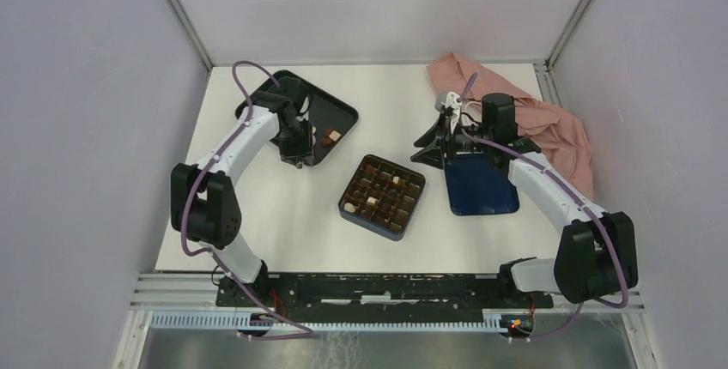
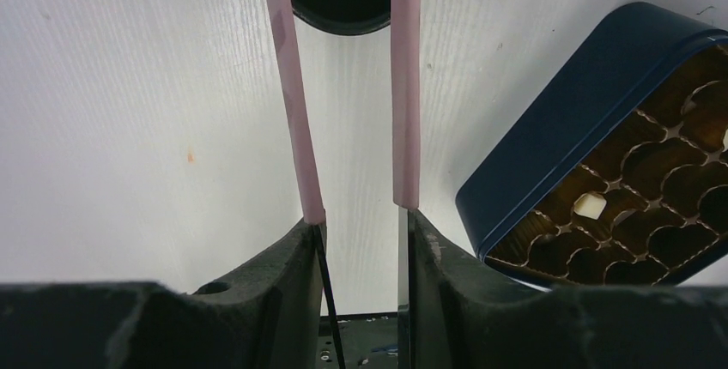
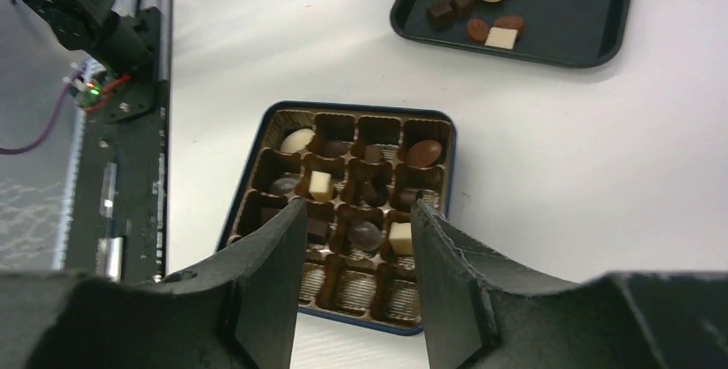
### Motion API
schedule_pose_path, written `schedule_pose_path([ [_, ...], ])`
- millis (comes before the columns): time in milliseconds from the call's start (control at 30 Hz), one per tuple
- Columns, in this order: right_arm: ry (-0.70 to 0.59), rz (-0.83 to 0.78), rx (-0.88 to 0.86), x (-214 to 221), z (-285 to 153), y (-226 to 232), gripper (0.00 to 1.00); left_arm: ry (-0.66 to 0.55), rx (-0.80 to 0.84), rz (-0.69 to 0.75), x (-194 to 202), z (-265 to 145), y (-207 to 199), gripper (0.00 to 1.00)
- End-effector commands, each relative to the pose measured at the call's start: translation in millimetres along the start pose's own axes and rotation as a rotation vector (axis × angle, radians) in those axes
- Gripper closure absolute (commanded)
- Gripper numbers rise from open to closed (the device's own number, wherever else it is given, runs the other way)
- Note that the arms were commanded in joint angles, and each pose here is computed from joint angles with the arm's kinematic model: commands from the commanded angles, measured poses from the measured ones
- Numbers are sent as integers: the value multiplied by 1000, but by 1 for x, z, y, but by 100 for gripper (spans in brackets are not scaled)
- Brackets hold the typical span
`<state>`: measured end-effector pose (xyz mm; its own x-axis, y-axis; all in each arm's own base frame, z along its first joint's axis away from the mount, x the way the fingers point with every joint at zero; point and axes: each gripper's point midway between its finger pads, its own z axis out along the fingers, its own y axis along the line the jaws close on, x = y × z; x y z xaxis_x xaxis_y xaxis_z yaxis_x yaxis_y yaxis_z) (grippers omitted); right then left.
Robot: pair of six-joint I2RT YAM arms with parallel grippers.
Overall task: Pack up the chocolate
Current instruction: Pick up the packing box from the center of the board.
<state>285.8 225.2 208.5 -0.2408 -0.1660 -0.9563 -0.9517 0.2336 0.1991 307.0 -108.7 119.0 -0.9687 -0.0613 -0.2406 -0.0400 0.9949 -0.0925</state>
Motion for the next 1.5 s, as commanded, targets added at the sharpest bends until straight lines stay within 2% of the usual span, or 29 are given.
schedule_pose_path([
  [0,95,-194,22,3,-5,-15,41,-76,73,45,-11,-20,-10,57],
  [33,128,-238,14,11,-3,-18,34,-93,88,44,-11,-23,-11,57],
  [133,207,-362,-63,37,5,-11,29,-137,124,42,-7,-29,-14,57],
  [267,225,-619,-179,65,17,3,23,-160,150,39,4,-26,-13,57],
  [333,236,-696,-237,74,22,9,19,-173,168,40,8,-25,-14,58],
  [567,333,-636,-253,73,45,-10,24,-215,217,63,6,-24,-19,60],
  [833,430,-607,-200,79,52,-29,27,-205,159,88,1,-21,-10,61],
  [1000,501,-554,-177,97,61,-36,38,-231,160,95,-2,-28,-9,61],
  [1133,547,-526,-84,102,63,-51,46,-240,174,87,0,-32,-11,61],
  [1467,605,-493,64,114,56,-71,54,-257,203,71,0,-36,-16,62],
])
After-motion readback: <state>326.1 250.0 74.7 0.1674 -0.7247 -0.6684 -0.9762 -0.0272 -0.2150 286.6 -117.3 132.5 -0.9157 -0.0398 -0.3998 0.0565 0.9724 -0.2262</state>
